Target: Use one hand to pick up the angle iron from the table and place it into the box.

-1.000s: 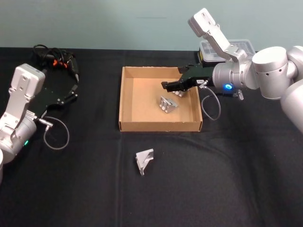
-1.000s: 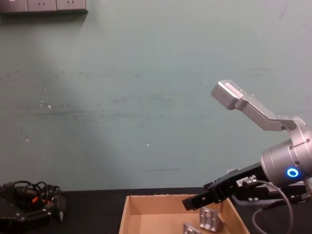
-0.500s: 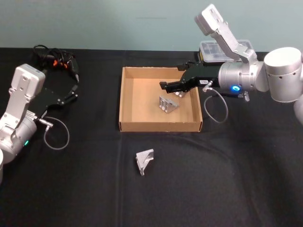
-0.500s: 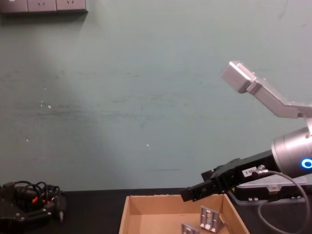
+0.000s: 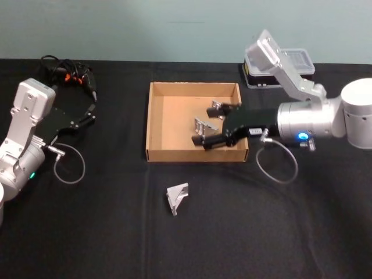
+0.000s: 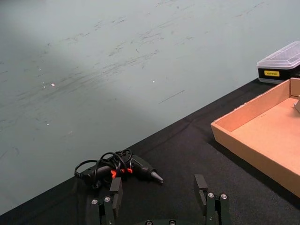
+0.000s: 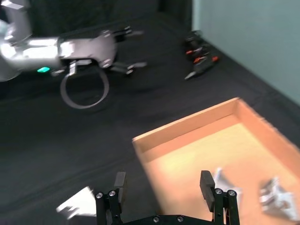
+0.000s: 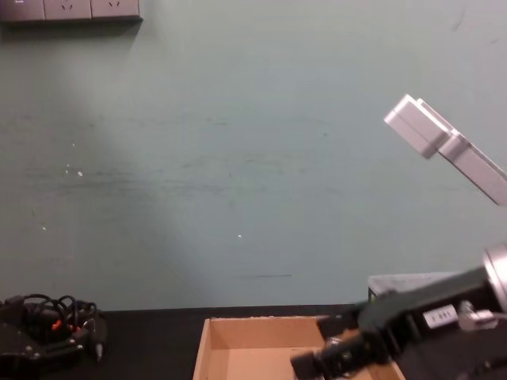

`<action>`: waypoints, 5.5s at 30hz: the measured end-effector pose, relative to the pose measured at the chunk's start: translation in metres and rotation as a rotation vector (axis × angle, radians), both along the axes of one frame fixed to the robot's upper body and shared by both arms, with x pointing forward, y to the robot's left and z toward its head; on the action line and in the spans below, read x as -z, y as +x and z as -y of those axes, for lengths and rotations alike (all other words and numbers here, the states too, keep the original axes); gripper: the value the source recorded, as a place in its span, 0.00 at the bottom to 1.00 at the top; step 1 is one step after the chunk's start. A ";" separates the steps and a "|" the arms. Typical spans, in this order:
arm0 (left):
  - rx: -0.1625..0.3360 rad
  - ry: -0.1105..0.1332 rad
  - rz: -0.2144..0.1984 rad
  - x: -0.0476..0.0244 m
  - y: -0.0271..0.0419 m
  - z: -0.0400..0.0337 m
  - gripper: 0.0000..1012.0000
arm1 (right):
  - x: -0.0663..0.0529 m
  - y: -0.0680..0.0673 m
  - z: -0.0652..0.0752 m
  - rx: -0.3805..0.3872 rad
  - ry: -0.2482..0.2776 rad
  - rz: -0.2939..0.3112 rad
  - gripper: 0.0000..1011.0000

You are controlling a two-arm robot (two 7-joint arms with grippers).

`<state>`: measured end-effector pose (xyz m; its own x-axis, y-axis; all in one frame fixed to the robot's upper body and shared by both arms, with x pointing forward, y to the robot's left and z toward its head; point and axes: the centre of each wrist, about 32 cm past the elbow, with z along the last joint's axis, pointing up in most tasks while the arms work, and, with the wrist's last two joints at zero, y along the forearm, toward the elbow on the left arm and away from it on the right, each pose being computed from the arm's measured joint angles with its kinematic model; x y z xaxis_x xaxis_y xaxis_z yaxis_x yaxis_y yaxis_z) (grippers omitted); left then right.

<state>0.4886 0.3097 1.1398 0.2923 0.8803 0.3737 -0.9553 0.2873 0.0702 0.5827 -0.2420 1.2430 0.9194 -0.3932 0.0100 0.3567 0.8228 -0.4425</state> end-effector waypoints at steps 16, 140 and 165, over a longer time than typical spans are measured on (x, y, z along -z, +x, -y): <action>0.000 0.000 0.000 0.0000 0.0000 0.0000 0.99 | 0.031 -0.009 0.003 -0.232 -0.047 -0.076 0.99; 0.000 0.000 0.000 0.0000 0.0000 0.0000 0.99 | 0.000 0.027 -0.031 -0.189 0.046 0.063 0.06; 0.000 0.000 0.000 0.0000 0.0000 0.0000 0.99 | -0.008 0.061 -0.035 0.098 -0.147 0.082 0.06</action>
<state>0.4886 0.3097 1.1398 0.2923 0.8803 0.3738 -0.9552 0.2874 0.0702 0.6438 -0.2067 1.2511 0.8707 -0.4693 0.1472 0.4715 0.7113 -0.5213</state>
